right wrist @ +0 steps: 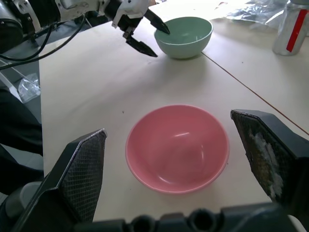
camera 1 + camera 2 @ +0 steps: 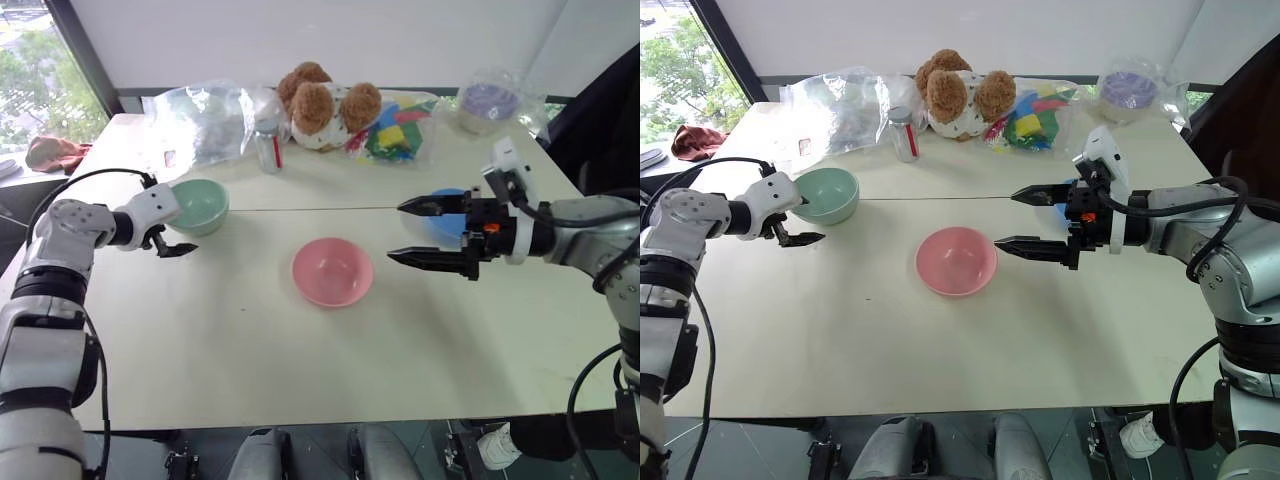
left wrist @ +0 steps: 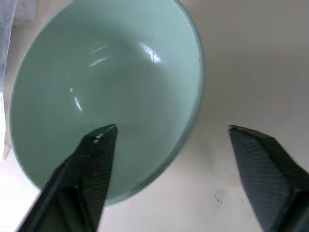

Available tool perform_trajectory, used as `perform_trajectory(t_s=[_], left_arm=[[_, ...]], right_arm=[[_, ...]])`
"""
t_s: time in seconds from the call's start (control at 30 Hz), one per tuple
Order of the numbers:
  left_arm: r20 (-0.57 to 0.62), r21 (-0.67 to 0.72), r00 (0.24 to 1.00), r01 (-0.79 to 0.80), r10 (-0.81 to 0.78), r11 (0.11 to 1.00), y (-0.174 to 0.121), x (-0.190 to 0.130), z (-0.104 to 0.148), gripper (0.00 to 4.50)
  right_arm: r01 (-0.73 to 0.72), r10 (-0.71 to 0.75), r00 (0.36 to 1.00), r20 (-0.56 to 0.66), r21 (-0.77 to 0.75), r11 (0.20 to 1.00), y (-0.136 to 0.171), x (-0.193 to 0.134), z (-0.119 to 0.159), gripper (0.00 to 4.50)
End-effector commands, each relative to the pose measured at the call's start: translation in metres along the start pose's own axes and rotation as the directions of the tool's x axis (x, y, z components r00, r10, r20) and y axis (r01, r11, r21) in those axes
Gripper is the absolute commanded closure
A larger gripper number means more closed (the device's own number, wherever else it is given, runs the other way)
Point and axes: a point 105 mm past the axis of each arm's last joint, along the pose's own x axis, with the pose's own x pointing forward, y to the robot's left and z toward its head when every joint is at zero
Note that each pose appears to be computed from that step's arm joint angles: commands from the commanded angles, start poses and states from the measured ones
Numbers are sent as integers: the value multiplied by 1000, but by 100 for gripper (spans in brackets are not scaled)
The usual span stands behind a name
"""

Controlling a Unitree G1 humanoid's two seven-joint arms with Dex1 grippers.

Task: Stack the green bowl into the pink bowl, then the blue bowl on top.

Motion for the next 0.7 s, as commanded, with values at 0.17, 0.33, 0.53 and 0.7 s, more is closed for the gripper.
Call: perform_trajectory(t_s=[0.17, 0.33, 0.53, 0.7], left_arm=[[57, 68, 996, 63, -67, 996, 2, -1, 23, 448], [204, 258, 950, 182, -238, 949, -8, -2, 86, 448], [340, 546, 742, 344, -578, 764, -55, -10, 191, 448], [260, 694, 586, 439, -767, 570, -111, -12, 223, 448]], right_arm=[[55, -55, 998, 1, -49, 997, -2, -12, 8, 0], [83, -84, 996, -14, -60, 995, -7, -18, 8, 0], [137, -140, 989, -48, -60, 989, -12, -31, 5, 0], [204, -206, 975, -87, -36, 978, -7, -49, -3, 0]])
